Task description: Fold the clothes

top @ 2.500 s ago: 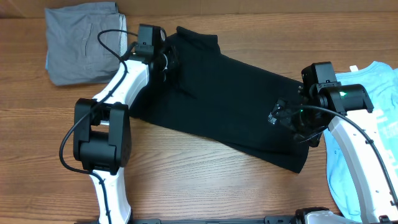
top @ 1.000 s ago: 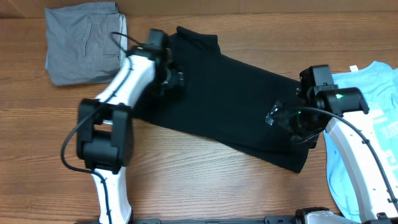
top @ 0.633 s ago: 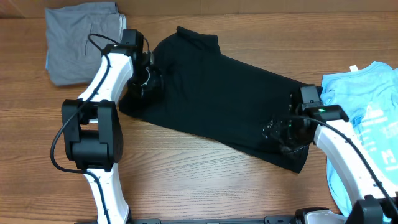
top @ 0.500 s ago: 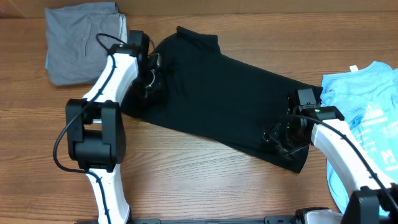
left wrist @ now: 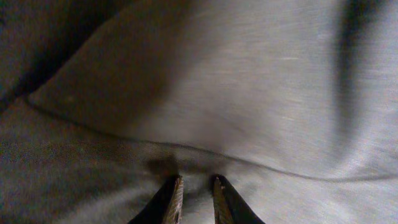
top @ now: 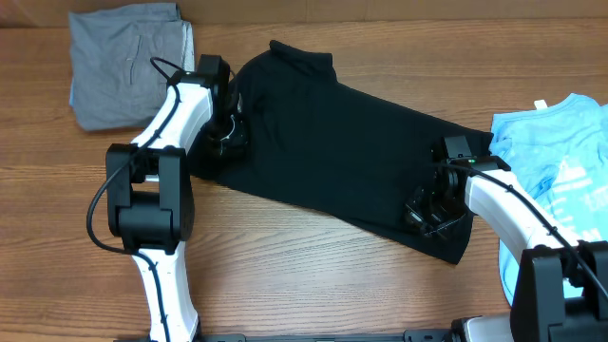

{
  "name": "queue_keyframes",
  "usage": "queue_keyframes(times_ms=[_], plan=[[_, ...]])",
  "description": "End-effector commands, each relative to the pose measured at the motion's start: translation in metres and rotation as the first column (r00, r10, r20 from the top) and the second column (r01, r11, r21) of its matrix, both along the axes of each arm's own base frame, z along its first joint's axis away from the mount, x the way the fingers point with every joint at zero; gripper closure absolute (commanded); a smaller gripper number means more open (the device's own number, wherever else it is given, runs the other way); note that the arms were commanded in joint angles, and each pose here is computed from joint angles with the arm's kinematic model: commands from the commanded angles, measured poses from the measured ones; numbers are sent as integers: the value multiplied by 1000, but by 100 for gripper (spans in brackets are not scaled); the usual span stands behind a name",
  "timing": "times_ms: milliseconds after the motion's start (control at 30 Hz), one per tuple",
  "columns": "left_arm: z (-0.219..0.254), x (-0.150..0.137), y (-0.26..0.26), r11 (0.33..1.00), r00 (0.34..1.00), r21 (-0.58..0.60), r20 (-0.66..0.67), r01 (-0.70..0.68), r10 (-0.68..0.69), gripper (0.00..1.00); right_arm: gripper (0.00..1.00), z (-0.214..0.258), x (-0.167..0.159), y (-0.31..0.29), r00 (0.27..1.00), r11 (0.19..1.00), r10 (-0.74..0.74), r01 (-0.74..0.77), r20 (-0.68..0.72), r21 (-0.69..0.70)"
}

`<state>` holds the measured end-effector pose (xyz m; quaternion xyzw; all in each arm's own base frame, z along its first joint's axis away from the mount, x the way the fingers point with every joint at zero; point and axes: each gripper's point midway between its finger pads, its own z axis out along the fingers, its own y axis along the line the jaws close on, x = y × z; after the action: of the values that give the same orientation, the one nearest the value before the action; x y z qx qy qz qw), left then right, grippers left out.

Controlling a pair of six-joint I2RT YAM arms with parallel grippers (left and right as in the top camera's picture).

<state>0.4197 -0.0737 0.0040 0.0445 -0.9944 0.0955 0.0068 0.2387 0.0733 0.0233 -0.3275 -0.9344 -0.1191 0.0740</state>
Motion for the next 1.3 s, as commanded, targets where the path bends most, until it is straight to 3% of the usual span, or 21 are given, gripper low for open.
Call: queue_keyframes(times_ms=[0, 100, 200, 333, 500, 967, 1133, 1267], plan=[[-15, 1, 10, 999, 999, 20, -35, -39, 39, 78, 83, -5, -4, 2, 1000, 1000, -4, 4, -25, 1], [-27, -2, 21, 994, 993, 57, -69, -94, 98, 79, 83, -8, -5, 1, 999, 1000, -4, 4, -37, 0], [-34, -6, 47, 962, 969, 167, -84, -215, 231, 93, 83, -10, -6, 0, 999, 1000, -4, 3, -47, -10], [-33, -9, 74, 921, 931, 208, -90, -329, 353, 94, 83, -12, -6, -2, 999, 1000, -4, 3, -49, -21], [-32, -23, 104, 881, 877, 208, -147, -424, 457, 96, 96, -14, -9, -7, 997, 998, -32, 29, -65, -52], [-23, -48, 113, 831, 786, 178, -270, -527, 556, 96, 96, -26, -19, -7, 994, 998, -52, 47, -95, -52], [-17, -50, 92, 857, 799, 68, -332, -511, 502, 96, 96, -38, -26, -3, 985, 997, -76, 70, -156, -41], [-18, -51, 94, 868, 810, 87, -324, -488, 488, 96, 96, -43, -24, -7, 981, 995, -93, 88, -170, -37]])
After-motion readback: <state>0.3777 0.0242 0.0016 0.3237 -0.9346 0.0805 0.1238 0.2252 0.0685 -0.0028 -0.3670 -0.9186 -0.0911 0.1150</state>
